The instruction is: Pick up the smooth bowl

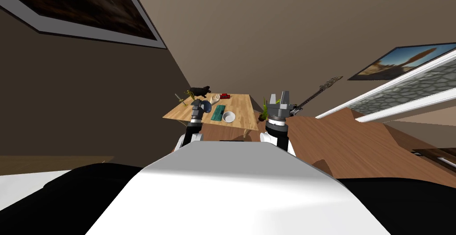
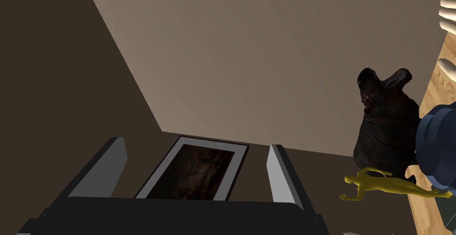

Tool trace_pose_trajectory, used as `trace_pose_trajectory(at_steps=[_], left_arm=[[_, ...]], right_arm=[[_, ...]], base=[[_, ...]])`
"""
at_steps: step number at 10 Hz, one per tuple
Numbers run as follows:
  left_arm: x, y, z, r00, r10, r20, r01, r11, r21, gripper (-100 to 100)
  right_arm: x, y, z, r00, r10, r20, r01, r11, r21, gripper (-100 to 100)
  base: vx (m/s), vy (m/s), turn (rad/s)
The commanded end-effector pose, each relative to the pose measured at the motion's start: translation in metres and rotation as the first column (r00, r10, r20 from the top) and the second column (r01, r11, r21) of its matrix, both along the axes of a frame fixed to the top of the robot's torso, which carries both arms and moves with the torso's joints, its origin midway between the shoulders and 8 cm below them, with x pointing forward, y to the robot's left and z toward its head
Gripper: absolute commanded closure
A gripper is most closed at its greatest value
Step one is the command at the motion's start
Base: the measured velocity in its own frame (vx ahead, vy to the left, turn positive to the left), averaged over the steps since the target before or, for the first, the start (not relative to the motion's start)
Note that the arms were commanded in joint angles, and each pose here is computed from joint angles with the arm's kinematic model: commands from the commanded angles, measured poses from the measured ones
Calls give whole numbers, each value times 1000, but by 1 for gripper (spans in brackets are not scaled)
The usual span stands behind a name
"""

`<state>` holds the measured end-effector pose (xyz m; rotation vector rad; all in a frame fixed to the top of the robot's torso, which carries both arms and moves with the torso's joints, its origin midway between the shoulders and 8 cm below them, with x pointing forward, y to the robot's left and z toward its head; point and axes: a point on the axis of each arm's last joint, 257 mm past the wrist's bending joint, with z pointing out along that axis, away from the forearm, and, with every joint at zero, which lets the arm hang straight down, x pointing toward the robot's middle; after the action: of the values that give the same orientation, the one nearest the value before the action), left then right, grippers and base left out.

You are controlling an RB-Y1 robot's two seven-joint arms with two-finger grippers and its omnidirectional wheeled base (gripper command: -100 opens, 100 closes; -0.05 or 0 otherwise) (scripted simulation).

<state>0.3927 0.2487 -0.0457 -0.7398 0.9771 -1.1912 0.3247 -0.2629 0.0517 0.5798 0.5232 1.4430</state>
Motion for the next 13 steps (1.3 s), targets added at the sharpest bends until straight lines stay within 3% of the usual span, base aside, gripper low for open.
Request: trace_pose_trajectory(at_steps=[1, 7, 13], left_arm=[[4, 5, -8, 999, 9, -33, -9, 1000, 5, -100], [23, 20, -56, 978, 58, -201, -51, 998, 38, -100], [35, 38, -107, 922, 118, -368, -97, 993, 73, -100]], right_arm=[[0, 0, 0, 1000, 0, 0, 0, 1000, 0, 0], [0, 0, 0, 1000, 0, 0, 0, 1000, 0, 0], [0, 0, 0, 1000, 0, 0, 0, 1000, 0, 0]], base=[[3, 6, -32], [3, 6, -43], [3, 2, -47]])
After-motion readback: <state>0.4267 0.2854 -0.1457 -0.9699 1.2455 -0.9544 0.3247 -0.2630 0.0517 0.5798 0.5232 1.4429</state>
